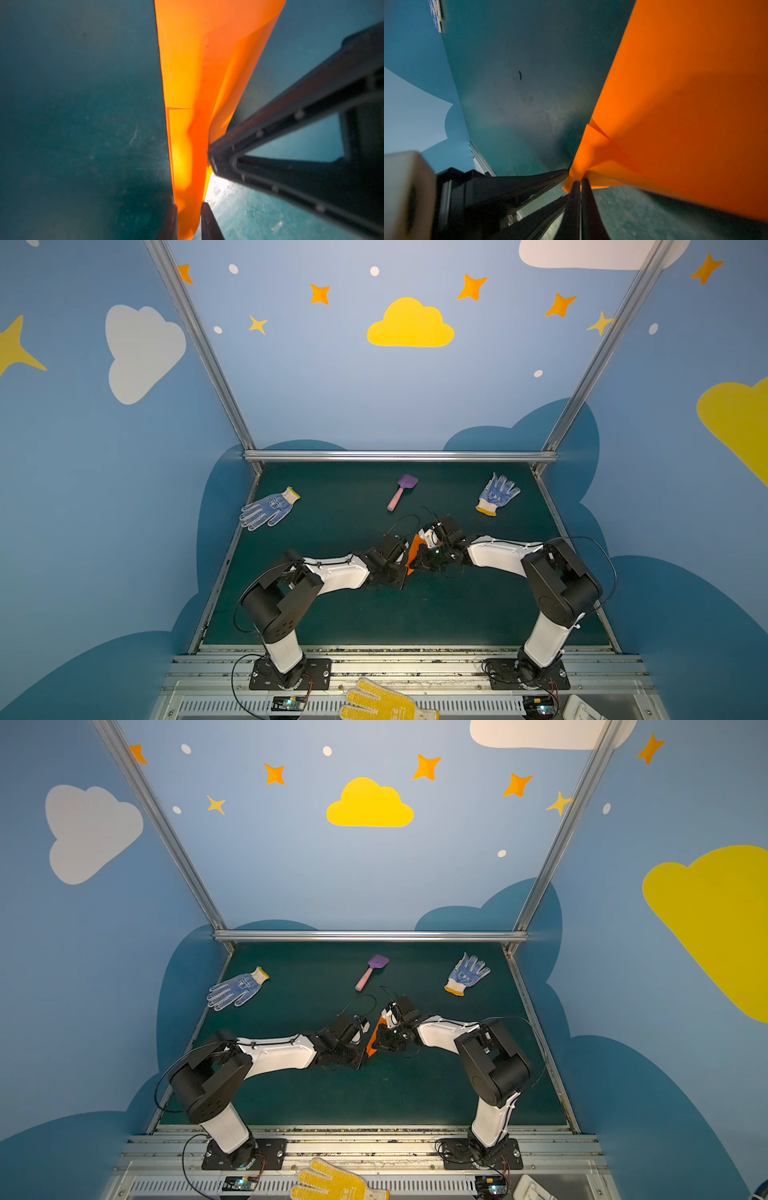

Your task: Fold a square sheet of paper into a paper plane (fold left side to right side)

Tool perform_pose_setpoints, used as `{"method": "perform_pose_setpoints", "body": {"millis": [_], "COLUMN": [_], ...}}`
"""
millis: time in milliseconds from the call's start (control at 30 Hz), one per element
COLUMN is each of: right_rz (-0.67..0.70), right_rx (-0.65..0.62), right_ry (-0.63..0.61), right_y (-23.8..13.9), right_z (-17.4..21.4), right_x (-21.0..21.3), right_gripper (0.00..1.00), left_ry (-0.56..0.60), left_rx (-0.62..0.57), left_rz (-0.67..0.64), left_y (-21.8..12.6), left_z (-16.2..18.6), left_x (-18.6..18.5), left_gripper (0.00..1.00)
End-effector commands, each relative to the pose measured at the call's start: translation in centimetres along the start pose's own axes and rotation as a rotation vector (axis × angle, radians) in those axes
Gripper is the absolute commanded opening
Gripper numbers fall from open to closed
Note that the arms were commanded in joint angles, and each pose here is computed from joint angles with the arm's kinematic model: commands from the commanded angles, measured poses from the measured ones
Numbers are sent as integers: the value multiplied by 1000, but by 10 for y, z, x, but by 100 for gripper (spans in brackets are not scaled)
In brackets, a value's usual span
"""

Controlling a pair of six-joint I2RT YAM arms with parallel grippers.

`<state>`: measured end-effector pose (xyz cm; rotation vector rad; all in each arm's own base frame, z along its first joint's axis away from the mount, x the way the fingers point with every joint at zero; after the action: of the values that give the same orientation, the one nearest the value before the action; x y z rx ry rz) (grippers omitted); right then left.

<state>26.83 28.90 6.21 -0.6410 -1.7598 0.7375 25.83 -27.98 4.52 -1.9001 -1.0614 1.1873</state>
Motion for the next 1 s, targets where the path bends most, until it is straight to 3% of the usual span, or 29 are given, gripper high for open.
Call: {"method": "perform_pose_setpoints", "body": {"millis": [0,600,867,967], "right_rz": [9,104,111,110], "right_rx": [18,50,63,68], "right_ry": [-7,25,52,61], "right_y": [5,23,24,25], "right_z": [2,4,12,14], "right_x": [0,-29,-35,-36], "right_gripper": [0,0,0,0], "left_ry": [-5,-1,-135,-152], "left_rx": [132,123,58,53], "left_rz": [-70,-38,143,194], "left_y": [15,12,-17,-22], "left_z": [35,29,8,4], "left_x": [21,15,1,-7], "left_gripper": [21,18,20,15]}}
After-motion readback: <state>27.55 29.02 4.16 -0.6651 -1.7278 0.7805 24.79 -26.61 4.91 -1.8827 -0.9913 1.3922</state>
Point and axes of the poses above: each gripper's point midway between its finger pads, its own y axis out along the fingers, its own x axis along the line the jaws close on, z = x × y, the point moved 3 cm from there along -y, back along the fingers, and after that the axes turned 11 degrees about -y, right-handed, at the moved point
